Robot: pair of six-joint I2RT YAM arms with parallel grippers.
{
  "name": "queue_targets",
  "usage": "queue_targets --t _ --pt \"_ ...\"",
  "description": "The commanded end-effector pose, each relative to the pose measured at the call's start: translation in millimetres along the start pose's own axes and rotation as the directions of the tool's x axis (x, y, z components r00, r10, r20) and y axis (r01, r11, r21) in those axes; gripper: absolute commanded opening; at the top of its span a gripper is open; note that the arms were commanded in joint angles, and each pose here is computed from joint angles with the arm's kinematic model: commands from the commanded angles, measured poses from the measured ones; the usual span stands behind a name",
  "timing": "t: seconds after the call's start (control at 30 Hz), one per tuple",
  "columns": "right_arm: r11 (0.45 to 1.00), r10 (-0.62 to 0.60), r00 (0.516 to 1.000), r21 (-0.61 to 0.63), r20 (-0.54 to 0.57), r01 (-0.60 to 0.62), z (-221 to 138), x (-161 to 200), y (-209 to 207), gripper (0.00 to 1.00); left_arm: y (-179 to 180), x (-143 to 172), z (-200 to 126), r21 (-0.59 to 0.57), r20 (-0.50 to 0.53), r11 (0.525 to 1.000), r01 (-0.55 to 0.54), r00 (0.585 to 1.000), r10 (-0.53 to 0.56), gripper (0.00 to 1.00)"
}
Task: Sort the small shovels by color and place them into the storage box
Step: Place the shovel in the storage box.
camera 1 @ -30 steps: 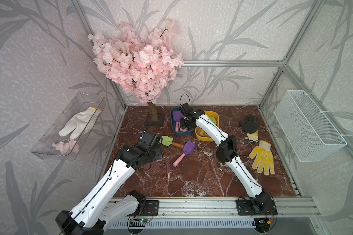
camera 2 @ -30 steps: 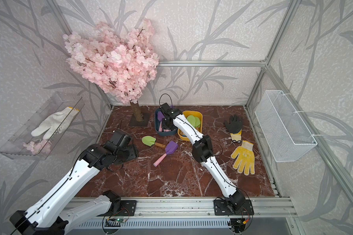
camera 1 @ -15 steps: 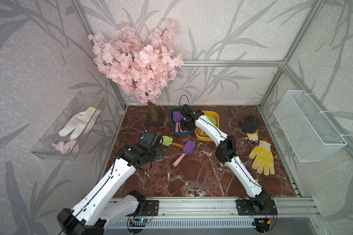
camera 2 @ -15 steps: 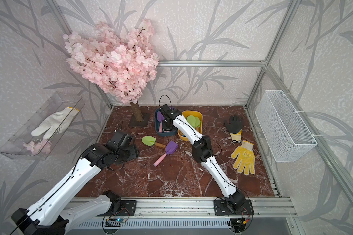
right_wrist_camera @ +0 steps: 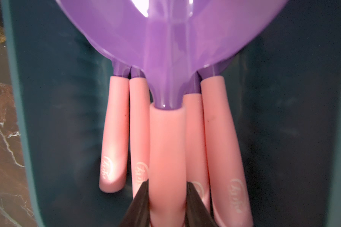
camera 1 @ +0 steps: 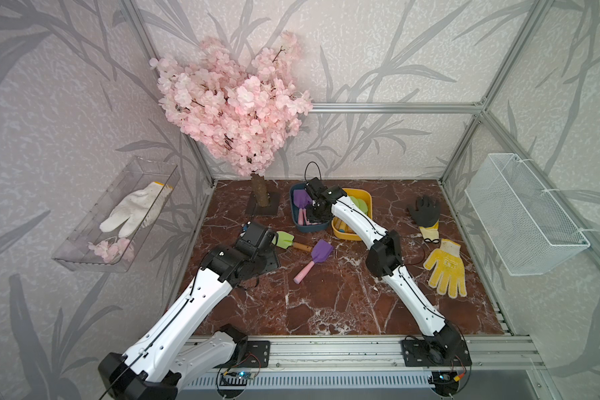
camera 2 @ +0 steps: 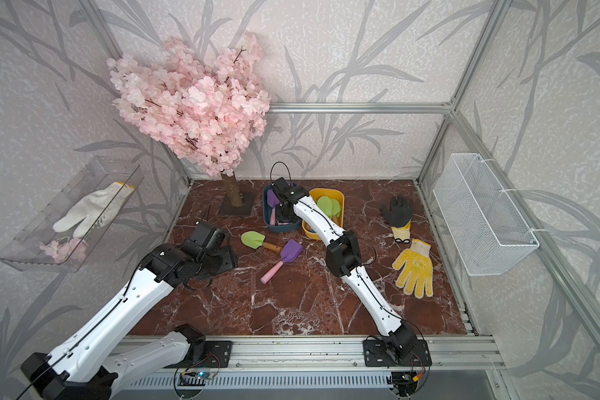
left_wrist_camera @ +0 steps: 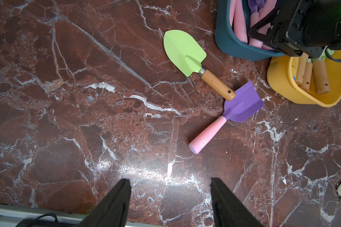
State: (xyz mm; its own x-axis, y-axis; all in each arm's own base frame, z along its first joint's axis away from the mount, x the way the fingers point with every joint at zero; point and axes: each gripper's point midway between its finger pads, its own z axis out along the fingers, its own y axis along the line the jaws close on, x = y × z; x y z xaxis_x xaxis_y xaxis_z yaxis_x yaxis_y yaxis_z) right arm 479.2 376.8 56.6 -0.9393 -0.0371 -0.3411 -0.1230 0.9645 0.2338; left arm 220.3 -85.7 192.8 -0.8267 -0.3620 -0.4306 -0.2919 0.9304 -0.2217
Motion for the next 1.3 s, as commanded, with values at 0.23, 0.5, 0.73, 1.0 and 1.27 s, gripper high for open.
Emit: queue_targets --t 0.23,0.5,0.73,1.0,1.27 --pt "1.000 -0.018 1.000 0.017 -0.012 0.018 0.1 3.2 -3.1 0.24 2.9 1.9 2.8 -0.011 -0.006 1.000 0.007 1.000 -0.007 0.68" --pt "1.000 -0.014 1.000 0.015 -0.009 0.015 1.2 2.5 -3.1 0.28 5.4 3.1 2.4 -0.015 -0.005 1.000 0.010 1.000 -0.010 0.68" --pt "1.000 -0.014 1.000 0.015 -0.013 0.014 2.2 3.4 -3.3 0.32 5.4 3.8 3.2 -0.015 -0.006 1.000 0.011 1.000 -0.011 0.68" --pt "1.000 -0.010 1.000 0.016 -0.007 0.010 1.2 1.2 -4.6 0.33 5.9 4.8 3.7 -0.014 -0.009 1.000 0.014 1.000 -0.014 0.68" --pt "1.000 -0.008 1.000 0.017 -0.005 0.008 1.6 0.3 -5.1 0.32 6.7 4.4 2.9 -0.015 -0.005 1.000 0.015 1.000 -0.015 0.68"
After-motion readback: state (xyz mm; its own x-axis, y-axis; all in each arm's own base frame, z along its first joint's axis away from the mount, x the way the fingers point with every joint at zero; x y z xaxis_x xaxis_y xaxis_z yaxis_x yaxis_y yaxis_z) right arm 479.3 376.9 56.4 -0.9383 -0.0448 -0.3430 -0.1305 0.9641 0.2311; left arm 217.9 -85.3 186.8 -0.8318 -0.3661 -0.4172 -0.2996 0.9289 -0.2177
